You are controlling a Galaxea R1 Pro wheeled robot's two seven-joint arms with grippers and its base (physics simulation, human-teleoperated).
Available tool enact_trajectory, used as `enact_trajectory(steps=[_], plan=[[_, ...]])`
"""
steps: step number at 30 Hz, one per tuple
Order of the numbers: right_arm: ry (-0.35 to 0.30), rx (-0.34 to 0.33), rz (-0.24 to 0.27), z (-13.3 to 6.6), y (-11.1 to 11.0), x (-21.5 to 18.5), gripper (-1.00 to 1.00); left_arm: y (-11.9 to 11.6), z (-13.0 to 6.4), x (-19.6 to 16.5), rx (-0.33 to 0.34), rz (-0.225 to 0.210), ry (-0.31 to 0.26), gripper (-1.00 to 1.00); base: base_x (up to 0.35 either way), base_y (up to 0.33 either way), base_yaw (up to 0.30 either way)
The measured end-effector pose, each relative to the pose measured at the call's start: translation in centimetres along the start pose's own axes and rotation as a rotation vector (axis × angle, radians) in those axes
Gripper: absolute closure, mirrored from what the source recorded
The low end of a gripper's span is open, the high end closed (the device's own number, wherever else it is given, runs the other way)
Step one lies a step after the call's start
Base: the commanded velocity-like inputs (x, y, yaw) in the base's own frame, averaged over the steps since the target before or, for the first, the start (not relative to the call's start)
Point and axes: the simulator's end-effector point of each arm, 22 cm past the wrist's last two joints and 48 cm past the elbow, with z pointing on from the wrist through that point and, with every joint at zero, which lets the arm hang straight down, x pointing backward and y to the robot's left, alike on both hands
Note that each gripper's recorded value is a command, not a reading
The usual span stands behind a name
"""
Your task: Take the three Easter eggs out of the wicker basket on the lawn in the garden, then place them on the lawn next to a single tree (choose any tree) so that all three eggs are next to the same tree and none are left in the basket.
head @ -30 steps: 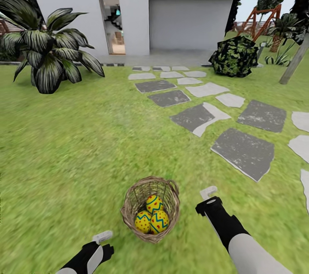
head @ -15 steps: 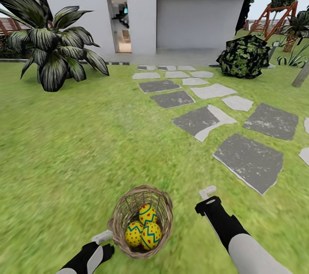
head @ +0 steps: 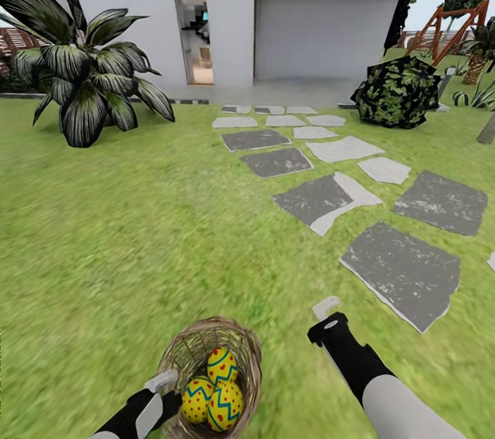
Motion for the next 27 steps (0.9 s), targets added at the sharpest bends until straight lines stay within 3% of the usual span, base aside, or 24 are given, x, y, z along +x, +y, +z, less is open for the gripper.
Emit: enact_trajectory(steps=[5,12,27], plan=[[0.005,-0.002,-0.002,0.2,0.1,0.2,-1.0,0.4,0.2,-0.2,-0.005,-0.029,-0.015,-1.0,0.036,-0.027,0.199],[0.008,-0.004,-0.001,0.2,0.2,0.4,-1.0,1.0,0.3,-0.4,-0.011,-0.076,-0.021,-1.0,0.002,-0.002,0.03],[0.01,-0.003,-0.004,0.3,0.2,0.5,-1.0,0.8,-0.1,-2.2,-0.009,-0.072,-0.042,-1.0,0.0,0.0,0.0]])
